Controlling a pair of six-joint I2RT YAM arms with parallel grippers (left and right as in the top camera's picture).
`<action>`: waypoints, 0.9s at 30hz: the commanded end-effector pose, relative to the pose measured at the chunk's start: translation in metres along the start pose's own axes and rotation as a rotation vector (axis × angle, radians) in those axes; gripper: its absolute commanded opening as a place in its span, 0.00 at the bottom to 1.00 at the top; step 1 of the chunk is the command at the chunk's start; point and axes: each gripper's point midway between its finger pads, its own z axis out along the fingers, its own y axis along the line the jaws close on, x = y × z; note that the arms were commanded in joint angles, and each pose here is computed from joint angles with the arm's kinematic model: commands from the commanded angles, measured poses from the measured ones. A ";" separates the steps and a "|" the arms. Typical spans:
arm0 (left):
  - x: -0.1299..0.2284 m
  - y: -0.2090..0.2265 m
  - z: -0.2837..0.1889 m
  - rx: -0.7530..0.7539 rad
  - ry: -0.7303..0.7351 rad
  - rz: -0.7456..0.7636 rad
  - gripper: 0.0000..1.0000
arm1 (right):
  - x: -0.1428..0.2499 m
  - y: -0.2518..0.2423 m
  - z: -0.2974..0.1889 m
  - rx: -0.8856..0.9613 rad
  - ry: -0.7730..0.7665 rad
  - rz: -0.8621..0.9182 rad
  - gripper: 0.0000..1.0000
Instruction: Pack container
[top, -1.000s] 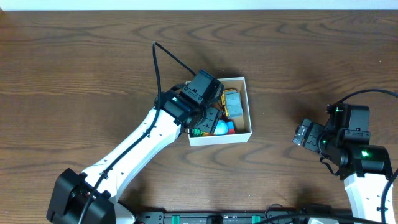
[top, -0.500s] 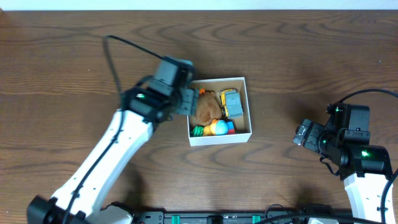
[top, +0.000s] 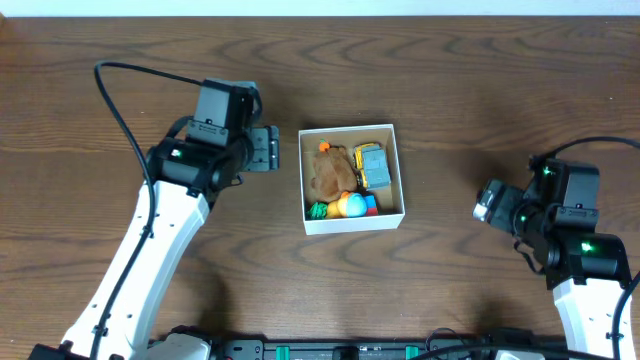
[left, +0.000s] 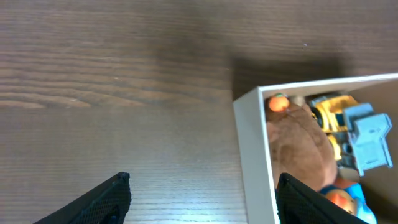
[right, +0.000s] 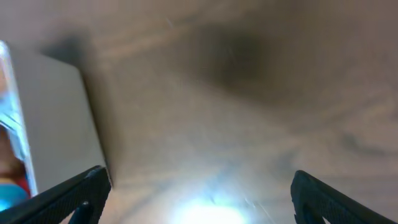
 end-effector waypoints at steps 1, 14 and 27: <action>-0.006 0.018 -0.004 -0.035 -0.019 -0.043 0.76 | -0.008 0.014 0.004 -0.050 -0.030 -0.062 0.97; -0.019 0.093 -0.011 -0.148 -0.065 -0.215 0.76 | -0.071 0.054 0.025 -0.002 -0.231 -0.284 0.99; -0.025 0.097 -0.012 -0.152 -0.093 -0.209 0.98 | -0.101 0.070 0.003 -0.043 -0.365 -0.331 0.99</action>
